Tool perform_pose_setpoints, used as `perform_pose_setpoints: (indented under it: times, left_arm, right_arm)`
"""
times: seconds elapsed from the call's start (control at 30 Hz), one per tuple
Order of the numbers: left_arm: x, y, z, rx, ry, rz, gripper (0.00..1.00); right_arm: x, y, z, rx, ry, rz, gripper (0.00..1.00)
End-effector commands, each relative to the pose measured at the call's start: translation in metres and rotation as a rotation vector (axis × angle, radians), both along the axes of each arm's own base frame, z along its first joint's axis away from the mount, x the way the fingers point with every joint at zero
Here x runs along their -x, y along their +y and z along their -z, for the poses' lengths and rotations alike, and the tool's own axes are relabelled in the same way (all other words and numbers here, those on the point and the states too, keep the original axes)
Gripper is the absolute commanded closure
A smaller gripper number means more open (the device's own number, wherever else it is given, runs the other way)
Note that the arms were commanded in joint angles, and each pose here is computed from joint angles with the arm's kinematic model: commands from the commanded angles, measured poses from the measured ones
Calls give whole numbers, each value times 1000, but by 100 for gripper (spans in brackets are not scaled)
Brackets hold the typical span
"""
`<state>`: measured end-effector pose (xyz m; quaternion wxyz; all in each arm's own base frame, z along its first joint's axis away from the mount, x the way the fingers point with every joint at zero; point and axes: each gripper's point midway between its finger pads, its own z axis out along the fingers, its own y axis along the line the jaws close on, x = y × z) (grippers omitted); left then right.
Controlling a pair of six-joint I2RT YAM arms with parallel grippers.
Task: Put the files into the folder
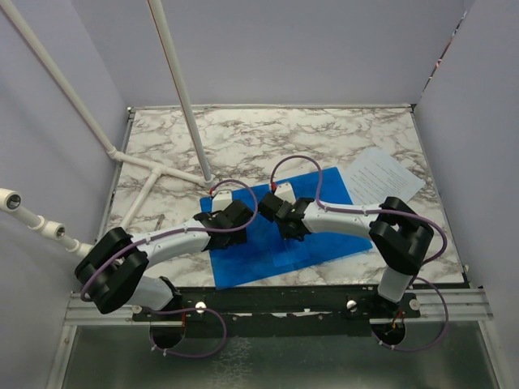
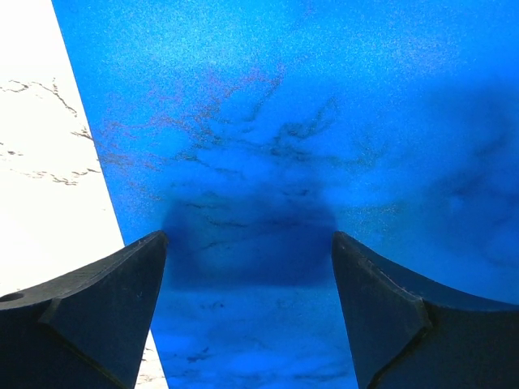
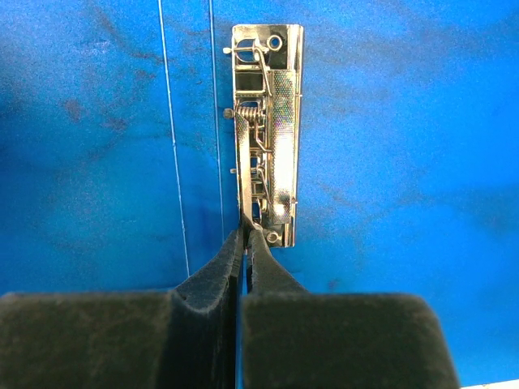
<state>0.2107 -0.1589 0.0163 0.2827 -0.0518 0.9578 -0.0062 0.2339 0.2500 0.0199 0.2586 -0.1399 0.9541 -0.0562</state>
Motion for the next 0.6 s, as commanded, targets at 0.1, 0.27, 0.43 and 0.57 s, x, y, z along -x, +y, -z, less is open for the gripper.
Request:
perform_pose_setpoints:
  times: [0.1,0.27,0.43,0.57]
  left_arm:
    - [41,22,36,-115,195,2,17]
    - [41,21,37,-131,198,0,18]
    - [41,21,38,-160,199,3,19]
    - [41,19,39,-183,199,9,19]
  right_arm:
    - [31,-40,44,131,122,36,100]
    - [30,-50,44,167,103,48,100]
    - [28,-57,48,204,92,66,100]
    - [27,-58,48,201,80,77,100]
